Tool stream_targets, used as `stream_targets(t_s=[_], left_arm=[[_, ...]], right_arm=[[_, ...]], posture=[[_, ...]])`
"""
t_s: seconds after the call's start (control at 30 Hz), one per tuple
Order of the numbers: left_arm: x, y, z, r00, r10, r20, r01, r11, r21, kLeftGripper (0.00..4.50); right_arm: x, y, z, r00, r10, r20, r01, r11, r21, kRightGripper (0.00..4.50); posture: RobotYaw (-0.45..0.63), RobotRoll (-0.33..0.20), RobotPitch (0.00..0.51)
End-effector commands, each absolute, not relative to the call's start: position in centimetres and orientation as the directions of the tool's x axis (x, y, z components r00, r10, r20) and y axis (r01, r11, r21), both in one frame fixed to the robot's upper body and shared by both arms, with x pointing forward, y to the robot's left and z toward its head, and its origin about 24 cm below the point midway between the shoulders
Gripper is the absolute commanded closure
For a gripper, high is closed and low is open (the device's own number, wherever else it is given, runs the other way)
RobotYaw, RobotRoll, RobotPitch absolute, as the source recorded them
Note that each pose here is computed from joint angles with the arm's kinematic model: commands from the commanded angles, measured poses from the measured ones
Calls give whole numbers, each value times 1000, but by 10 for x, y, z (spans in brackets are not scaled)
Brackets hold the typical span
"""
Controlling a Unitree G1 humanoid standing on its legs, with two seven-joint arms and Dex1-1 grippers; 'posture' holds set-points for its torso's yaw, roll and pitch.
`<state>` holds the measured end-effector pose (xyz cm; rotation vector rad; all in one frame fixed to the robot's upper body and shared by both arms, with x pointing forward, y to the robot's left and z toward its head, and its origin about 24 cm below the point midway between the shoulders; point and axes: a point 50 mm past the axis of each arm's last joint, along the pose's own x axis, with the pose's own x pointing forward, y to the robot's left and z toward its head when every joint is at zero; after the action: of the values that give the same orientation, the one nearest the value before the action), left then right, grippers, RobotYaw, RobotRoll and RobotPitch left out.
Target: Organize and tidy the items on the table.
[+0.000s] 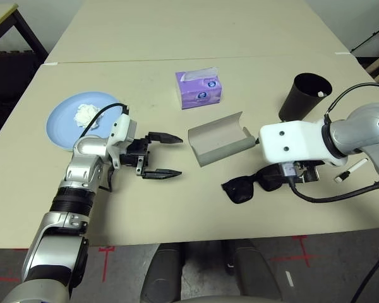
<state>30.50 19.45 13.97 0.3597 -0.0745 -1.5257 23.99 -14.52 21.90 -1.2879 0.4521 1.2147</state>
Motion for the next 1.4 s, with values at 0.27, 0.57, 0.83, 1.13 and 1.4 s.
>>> stream_targets(t_s=[0.27, 0.57, 0.83, 1.13, 1.4], left_arm=[[301, 193, 136, 36, -979, -199, 964, -19, 265, 36], [298, 192, 134, 41, -979, -198, 965, -13, 262, 36], [295, 191, 130, 47, -980, -192, 967, -3, 253, 36], [292, 191, 128, 55, -980, -192, 972, 9, 235, 36], [293, 189, 129, 51, -980, -190, 973, 5, 233, 36]], right_arm=[[234, -142, 200, 381, 341, -859, -878, -156, -452, 0], [235, -138, 189, 461, 355, -813, -830, -153, -537, 0], [231, -139, 188, 453, 373, -809, -822, -176, -541, 0], [236, -139, 186, 454, 398, -797, -822, -158, -547, 0], [240, -141, 184, 433, 380, -817, -846, -141, -514, 0]], posture=[[55, 0, 214], [56, 0, 213], [67, 0, 227], [74, 0, 229], [73, 0, 226]])
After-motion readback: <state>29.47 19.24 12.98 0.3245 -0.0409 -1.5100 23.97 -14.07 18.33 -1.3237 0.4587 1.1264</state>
